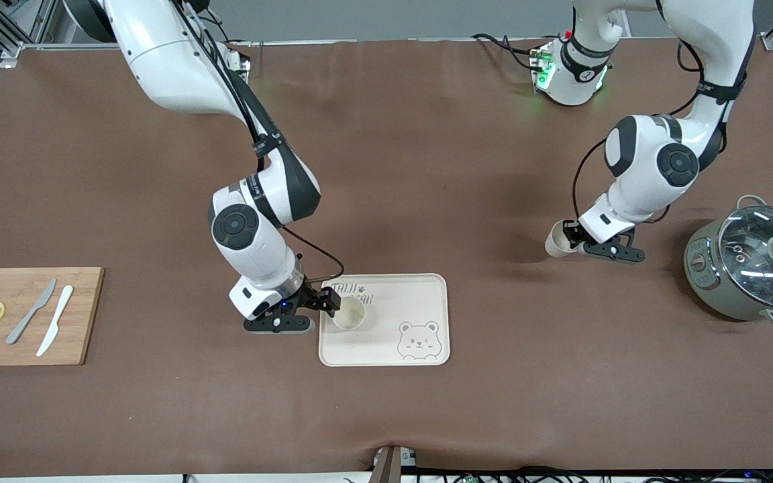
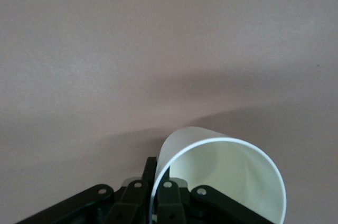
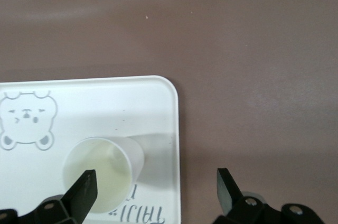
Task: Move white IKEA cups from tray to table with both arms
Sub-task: 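Lift the cup with the left gripper while the right gripper grasps the other cup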
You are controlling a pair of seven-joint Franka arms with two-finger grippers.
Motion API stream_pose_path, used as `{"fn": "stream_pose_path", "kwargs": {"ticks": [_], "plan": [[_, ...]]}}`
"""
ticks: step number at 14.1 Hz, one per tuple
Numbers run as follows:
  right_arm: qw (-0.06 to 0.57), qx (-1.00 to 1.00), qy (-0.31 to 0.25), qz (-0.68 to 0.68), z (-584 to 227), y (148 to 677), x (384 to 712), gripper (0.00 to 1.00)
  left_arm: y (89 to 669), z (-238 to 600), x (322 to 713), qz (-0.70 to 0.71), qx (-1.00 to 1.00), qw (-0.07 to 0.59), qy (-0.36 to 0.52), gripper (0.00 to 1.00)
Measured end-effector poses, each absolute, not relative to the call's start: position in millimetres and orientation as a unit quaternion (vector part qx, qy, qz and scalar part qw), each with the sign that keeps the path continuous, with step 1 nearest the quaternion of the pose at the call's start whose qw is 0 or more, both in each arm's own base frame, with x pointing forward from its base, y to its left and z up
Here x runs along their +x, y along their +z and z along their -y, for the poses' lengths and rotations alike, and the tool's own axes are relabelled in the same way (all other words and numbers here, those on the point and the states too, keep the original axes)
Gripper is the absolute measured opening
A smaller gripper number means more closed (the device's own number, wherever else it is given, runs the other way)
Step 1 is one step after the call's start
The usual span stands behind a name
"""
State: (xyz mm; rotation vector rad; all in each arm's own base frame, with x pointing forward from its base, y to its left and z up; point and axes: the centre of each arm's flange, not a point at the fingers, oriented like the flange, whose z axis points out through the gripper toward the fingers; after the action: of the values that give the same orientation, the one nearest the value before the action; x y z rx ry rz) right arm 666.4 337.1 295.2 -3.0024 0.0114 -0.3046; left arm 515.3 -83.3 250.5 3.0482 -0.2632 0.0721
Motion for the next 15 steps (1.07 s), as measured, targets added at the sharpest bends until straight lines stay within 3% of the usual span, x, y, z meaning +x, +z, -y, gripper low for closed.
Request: {"fn": "stream_pose_path", "kwargs": {"ticks": [15], "plan": [[0.046, -0.994, -0.091, 0.034, -374, 243, 656, 1.00, 213, 106, 510, 0.047, 0.996, 0.078, 0.021, 0.04]]}}
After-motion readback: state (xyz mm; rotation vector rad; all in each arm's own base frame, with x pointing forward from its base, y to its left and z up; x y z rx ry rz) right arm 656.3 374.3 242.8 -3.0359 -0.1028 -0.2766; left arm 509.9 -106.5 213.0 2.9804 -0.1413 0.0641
